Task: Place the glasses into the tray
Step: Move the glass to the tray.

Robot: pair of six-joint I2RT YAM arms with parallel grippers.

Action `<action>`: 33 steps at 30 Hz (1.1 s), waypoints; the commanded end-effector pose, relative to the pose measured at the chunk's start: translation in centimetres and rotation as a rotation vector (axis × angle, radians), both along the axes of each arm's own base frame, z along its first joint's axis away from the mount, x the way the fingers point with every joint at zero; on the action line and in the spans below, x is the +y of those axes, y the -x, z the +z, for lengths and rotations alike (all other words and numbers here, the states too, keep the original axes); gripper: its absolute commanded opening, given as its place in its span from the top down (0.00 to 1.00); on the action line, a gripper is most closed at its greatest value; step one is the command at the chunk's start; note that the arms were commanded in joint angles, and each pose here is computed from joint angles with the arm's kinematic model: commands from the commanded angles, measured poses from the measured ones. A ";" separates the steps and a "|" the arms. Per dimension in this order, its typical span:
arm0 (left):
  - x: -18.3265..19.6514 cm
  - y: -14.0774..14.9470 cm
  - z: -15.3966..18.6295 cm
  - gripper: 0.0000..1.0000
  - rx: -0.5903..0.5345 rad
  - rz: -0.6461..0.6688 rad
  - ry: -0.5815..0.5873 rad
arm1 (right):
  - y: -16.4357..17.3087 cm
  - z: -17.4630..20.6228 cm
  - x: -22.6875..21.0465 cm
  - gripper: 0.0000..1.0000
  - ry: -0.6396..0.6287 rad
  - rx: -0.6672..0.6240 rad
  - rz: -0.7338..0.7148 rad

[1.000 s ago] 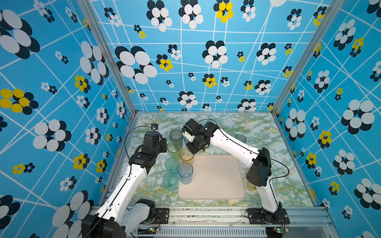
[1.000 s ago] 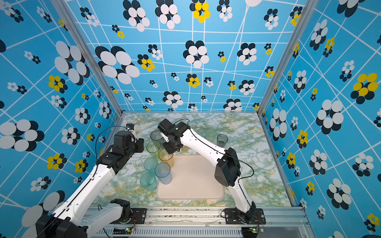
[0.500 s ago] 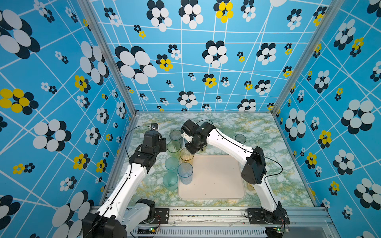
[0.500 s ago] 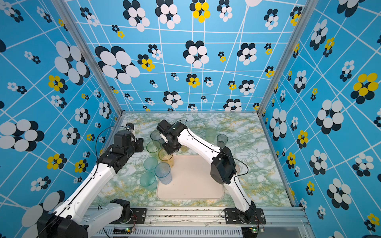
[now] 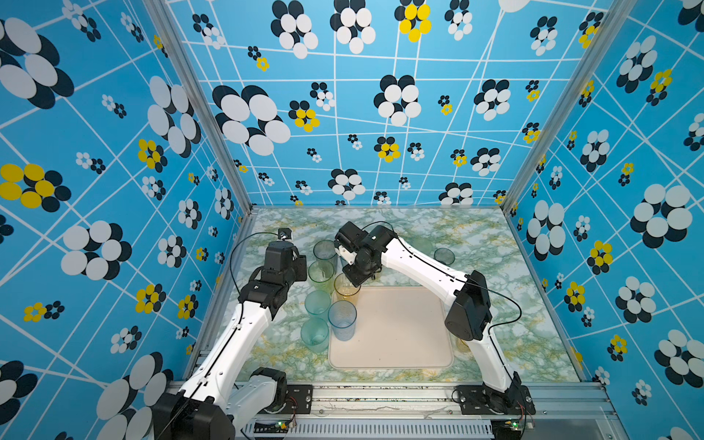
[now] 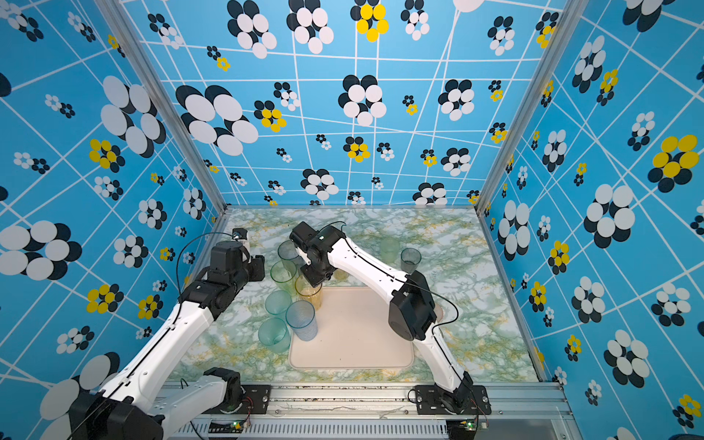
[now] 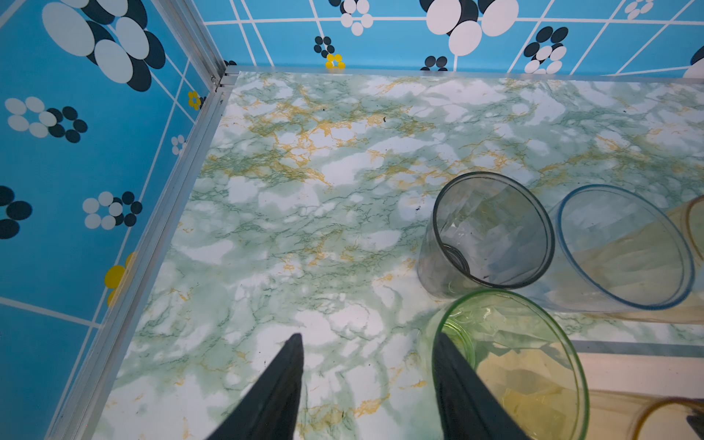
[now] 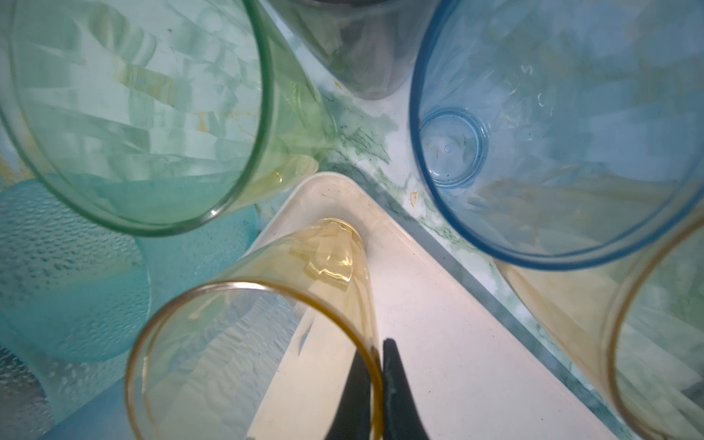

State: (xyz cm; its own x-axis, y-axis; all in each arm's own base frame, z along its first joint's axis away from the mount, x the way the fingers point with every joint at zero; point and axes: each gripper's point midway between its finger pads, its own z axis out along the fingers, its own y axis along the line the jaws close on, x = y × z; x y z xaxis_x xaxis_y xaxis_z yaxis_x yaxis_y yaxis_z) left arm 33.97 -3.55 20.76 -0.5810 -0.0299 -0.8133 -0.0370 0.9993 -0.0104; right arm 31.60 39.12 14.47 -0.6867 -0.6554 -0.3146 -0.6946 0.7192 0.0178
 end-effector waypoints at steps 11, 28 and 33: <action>0.0 -0.7 0.6 0.44 -0.016 -0.005 -0.003 | -2.3 1.1 0.7 0.97 -0.006 -0.088 -0.002; 0.1 -1.0 0.2 0.44 -0.009 -0.004 0.002 | -1.7 1.2 -0.8 0.97 0.078 -0.076 0.035; 0.0 -1.0 0.2 0.45 -0.008 -0.006 0.005 | -1.4 1.1 -1.0 0.97 0.085 -0.068 0.041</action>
